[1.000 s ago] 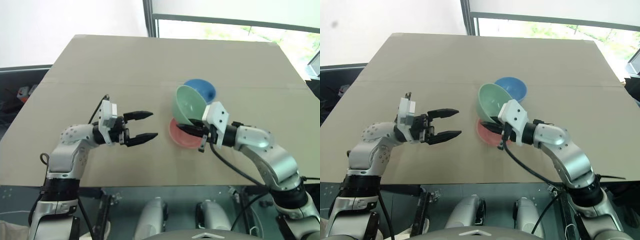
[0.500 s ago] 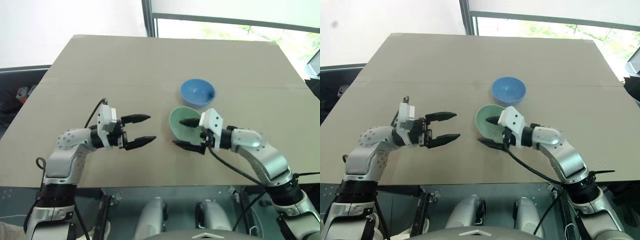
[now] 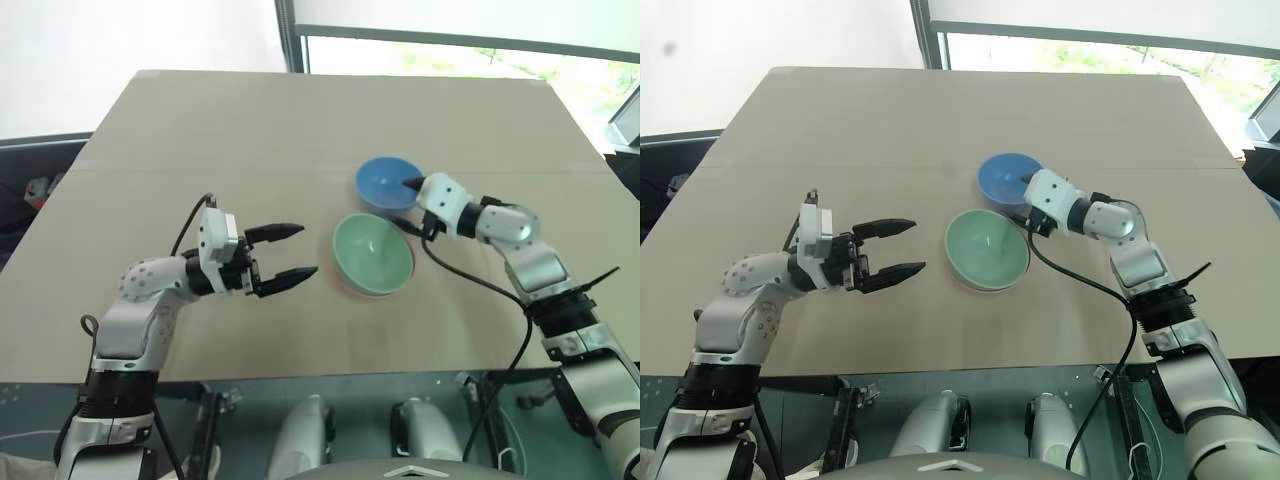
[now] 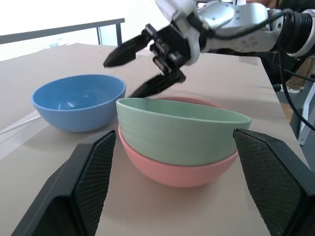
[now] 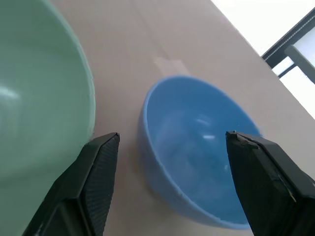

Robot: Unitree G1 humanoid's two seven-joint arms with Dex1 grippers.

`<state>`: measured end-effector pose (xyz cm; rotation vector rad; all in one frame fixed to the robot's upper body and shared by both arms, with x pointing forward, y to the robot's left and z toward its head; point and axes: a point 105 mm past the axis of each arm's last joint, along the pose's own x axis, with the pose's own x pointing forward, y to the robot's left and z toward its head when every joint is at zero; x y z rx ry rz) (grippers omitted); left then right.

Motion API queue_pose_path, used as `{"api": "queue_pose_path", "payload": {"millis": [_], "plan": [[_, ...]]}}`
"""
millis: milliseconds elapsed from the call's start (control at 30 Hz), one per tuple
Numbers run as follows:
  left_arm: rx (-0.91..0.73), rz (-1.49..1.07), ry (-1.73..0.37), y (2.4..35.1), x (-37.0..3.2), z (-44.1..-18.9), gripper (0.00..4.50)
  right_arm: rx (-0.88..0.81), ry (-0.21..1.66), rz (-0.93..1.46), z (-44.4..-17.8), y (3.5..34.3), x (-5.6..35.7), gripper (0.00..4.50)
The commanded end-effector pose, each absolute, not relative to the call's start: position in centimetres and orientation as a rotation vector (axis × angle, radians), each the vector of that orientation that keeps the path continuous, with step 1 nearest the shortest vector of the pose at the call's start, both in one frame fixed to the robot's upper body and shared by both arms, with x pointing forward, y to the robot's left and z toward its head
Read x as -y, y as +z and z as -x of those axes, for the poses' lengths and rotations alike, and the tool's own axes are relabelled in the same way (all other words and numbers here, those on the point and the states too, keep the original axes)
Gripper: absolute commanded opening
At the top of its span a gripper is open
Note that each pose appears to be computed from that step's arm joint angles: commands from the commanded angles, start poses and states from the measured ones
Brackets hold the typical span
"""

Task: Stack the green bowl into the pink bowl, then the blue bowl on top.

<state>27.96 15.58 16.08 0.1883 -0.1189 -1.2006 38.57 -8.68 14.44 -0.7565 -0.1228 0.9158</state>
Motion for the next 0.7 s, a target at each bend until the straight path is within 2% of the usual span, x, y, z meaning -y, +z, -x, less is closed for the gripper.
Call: {"api": "queue_pose_path", "payload": {"millis": [33, 300, 333, 367, 433, 600, 700], "plan": [[0.168, -0.222, -1.199, 16.9, -15.2, -27.3, 4.03, 0.189, 0.934, 0.839, -38.9, 14.8, 8.0, 3.61], [0.17, -0.234, -1.171, 16.6, -15.4, -27.3, 4.03, 0.185, 0.878, 0.936, -40.6, 14.0, 8.8, 3.61], [0.17, -0.235, -1.169, 16.6, -15.4, -27.3, 4.03, 0.183, 0.873, 0.936, -40.7, 14.0, 8.9, 3.09], [0.169, -0.236, -1.167, 16.5, -15.4, -27.3, 4.03, 0.181, 0.873, 0.936, -40.8, 14.0, 9.0, 2.85], [0.169, -0.238, -1.164, 16.5, -15.4, -27.4, 4.03, 0.187, 0.868, 0.938, -41.0, 14.1, 9.1, 1.96], [0.171, -0.238, -1.162, 16.3, -15.5, -27.4, 4.03, 0.192, 0.851, 0.944, -41.1, 14.3, 9.5, 0.11], [0.173, -0.238, -1.163, 16.3, -15.5, -27.4, 4.03, 0.209, 0.822, 0.926, -41.2, 14.8, 9.9, 0.11]]}}
